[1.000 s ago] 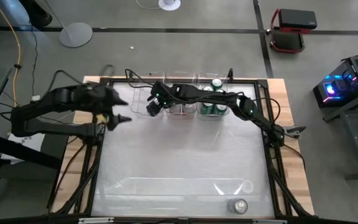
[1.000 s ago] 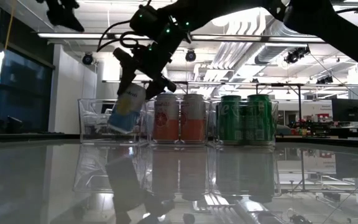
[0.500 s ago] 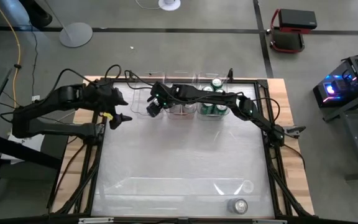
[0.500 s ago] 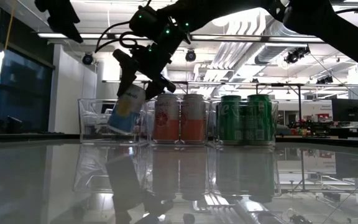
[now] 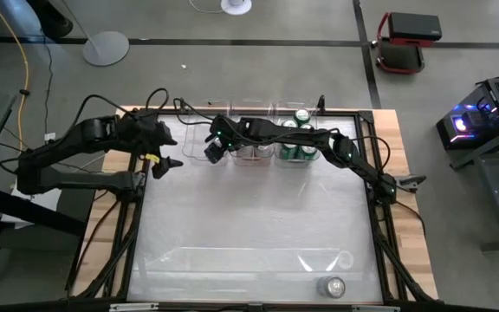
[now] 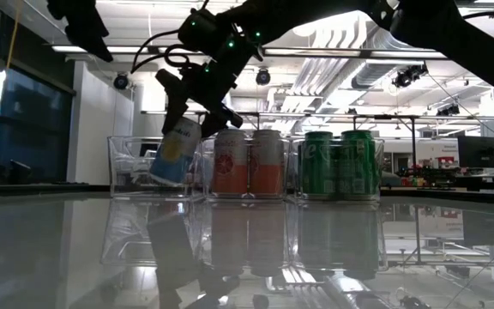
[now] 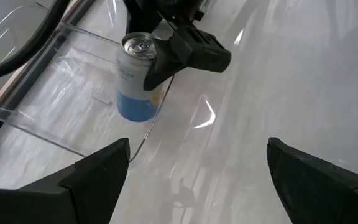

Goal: Sort soda cans
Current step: Put the blue-white soda can into the left transparent bin

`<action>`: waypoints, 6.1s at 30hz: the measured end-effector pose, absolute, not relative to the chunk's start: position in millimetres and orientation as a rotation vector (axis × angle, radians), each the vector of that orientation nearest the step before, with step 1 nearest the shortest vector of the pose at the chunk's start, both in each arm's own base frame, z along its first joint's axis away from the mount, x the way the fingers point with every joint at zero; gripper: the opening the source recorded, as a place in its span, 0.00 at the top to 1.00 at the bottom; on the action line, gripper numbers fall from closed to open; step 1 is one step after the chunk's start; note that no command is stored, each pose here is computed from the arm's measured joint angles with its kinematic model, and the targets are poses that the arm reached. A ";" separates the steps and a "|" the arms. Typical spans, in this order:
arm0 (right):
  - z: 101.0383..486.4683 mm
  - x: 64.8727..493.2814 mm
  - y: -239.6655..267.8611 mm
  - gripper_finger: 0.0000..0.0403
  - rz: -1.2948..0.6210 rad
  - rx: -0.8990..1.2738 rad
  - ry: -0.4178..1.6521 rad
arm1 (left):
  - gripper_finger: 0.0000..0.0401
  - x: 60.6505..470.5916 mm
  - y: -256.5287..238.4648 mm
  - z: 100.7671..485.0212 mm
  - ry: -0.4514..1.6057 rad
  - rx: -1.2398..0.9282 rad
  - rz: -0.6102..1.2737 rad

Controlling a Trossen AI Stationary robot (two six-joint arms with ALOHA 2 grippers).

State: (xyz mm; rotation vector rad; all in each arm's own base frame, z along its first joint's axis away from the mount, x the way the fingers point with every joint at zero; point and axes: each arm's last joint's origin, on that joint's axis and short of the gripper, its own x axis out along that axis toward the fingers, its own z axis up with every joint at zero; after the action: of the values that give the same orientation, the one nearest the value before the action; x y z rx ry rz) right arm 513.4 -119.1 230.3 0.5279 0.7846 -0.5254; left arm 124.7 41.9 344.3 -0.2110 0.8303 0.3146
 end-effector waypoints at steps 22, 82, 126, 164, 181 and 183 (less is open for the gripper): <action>230.1 508.5 -131.1 0.23 -0.479 0.487 0.839 | 0.11 125.5 42.5 341.6 0.852 -0.229 0.304; 340.5 456.9 -3.0 0.12 -0.469 0.123 0.894 | 0.11 63.7 28.3 362.7 0.573 -0.258 0.473; 265.5 261.7 289.1 0.12 -0.986 1.009 1.686 | 0.11 71.0 29.3 373.0 0.464 -0.178 0.387; 232.1 355.1 178.9 0.22 -0.729 1.138 1.562 | 0.11 74.3 30.5 374.6 0.450 -0.164 0.378; 223.0 425.3 5.9 0.22 -0.869 1.254 1.134 | 0.11 90.3 36.9 372.1 0.501 -0.105 0.347; 220.3 426.3 1.7 0.22 -0.869 1.248 1.139 | 0.11 90.4 36.9 372.2 0.501 -0.099 0.346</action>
State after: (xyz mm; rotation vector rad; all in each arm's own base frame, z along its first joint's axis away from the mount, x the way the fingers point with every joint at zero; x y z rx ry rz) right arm 426.3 1.7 220.3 1.2476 1.1389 -0.8689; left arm 90.4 36.9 372.2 -0.0992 0.5010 0.3458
